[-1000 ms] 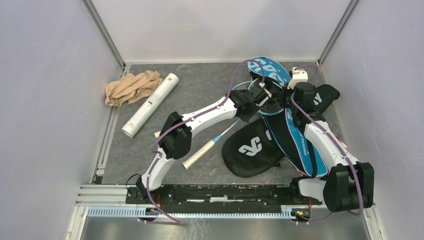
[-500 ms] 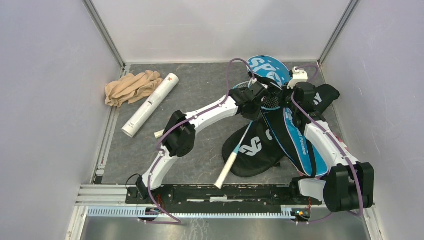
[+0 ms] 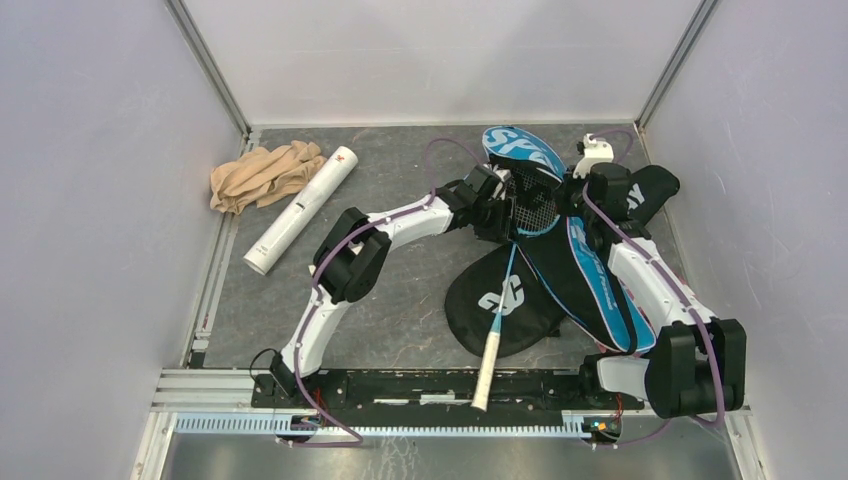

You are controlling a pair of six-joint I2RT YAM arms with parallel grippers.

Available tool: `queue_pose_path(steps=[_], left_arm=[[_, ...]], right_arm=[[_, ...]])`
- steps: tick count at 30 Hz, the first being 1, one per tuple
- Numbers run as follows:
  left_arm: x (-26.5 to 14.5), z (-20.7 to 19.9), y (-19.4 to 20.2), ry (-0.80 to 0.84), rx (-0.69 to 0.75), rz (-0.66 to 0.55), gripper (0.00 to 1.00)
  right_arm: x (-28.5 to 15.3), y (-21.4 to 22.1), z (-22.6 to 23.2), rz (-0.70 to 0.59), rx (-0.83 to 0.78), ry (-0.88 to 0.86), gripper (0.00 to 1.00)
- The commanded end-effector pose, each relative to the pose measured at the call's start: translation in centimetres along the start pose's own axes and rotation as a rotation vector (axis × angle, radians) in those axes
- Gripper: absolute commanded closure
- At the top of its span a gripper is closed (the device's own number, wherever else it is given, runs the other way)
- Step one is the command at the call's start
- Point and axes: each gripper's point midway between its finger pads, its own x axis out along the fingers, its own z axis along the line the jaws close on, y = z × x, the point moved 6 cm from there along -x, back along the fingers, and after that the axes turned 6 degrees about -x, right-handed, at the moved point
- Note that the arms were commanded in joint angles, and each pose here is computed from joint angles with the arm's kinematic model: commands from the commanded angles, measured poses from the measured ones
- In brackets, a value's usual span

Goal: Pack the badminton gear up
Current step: Place the racket in the racket bag.

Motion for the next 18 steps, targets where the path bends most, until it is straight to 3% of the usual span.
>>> queue_pose_path(steps=[1,9,18], left_arm=[[-2.5,-2.3,1.4,0.164,0.023,0.022,0.4],[-4.6,-2.6,4.6,0.341,0.015,0.07,0.36],[-7.1,-2.0,4.9,0.314,0.139,-0.025,0.26]], right_arm=[[0.0,-3.2,-0.3,-0.087,0.021,-0.004,1.0],[0.2,-3.2,-1.1,-0.082,0.037,-0.007,1.0],[0.6,-2.7,-1.0,-0.065,0.041,-0.028,1.0]])
